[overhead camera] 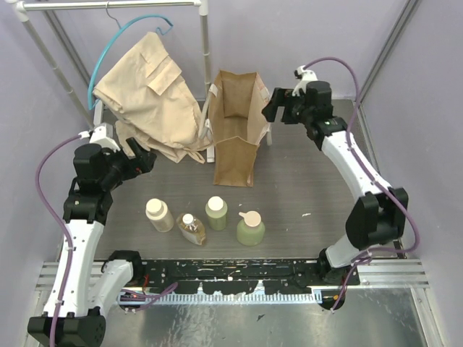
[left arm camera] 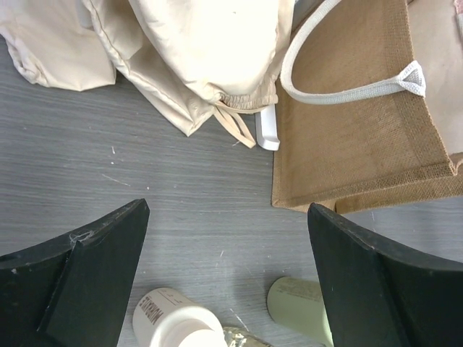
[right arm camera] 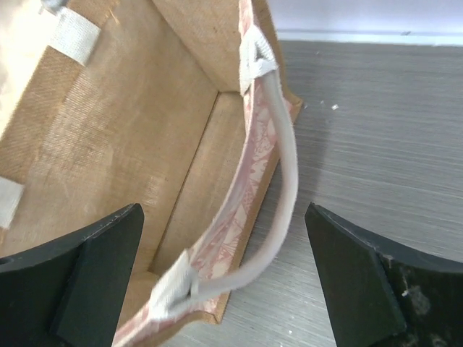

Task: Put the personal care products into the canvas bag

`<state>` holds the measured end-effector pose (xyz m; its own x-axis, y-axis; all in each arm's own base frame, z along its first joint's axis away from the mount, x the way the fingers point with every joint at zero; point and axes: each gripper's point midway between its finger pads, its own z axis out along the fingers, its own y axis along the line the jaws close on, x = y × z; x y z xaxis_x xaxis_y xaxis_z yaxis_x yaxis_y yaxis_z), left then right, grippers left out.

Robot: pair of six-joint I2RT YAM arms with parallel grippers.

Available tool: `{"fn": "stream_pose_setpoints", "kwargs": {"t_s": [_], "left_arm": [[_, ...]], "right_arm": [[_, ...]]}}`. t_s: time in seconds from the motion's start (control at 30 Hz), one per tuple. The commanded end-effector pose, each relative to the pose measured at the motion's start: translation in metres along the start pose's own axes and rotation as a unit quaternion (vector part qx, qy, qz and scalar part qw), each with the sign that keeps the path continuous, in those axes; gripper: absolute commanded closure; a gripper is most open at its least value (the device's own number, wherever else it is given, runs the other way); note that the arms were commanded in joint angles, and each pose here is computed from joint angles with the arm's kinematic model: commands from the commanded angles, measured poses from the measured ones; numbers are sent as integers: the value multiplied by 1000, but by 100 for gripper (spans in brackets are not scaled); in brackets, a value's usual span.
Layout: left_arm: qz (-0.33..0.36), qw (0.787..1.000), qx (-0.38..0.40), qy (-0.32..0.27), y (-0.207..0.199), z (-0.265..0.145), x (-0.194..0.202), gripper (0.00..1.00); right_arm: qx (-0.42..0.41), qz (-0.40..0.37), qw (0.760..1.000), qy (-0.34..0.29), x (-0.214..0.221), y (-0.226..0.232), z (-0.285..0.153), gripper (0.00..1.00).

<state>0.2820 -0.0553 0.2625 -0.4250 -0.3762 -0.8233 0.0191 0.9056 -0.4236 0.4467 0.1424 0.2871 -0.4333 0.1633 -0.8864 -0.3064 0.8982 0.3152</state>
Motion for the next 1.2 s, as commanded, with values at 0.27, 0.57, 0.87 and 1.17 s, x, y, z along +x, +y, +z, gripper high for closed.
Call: {"fn": "stream_pose_setpoints", "kwargs": {"t_s": [0.27,0.57,0.87,1.17], "left_arm": [[18,1000,17,-14,-3,8,-3,2],[7,1000,23,-4,-2,11,9,2],[-10,999,49,17,-8,20,20,2],[0,995,92,31,-37,22,30,2]], "right_arm": [[5,-37,998,42,20,37,58,77],[59,-60,995,55,41,39,-3,99],[36,-28,998,44,88,73,-64,99],[99,-34,993,51,109,47,-77,65]]}}
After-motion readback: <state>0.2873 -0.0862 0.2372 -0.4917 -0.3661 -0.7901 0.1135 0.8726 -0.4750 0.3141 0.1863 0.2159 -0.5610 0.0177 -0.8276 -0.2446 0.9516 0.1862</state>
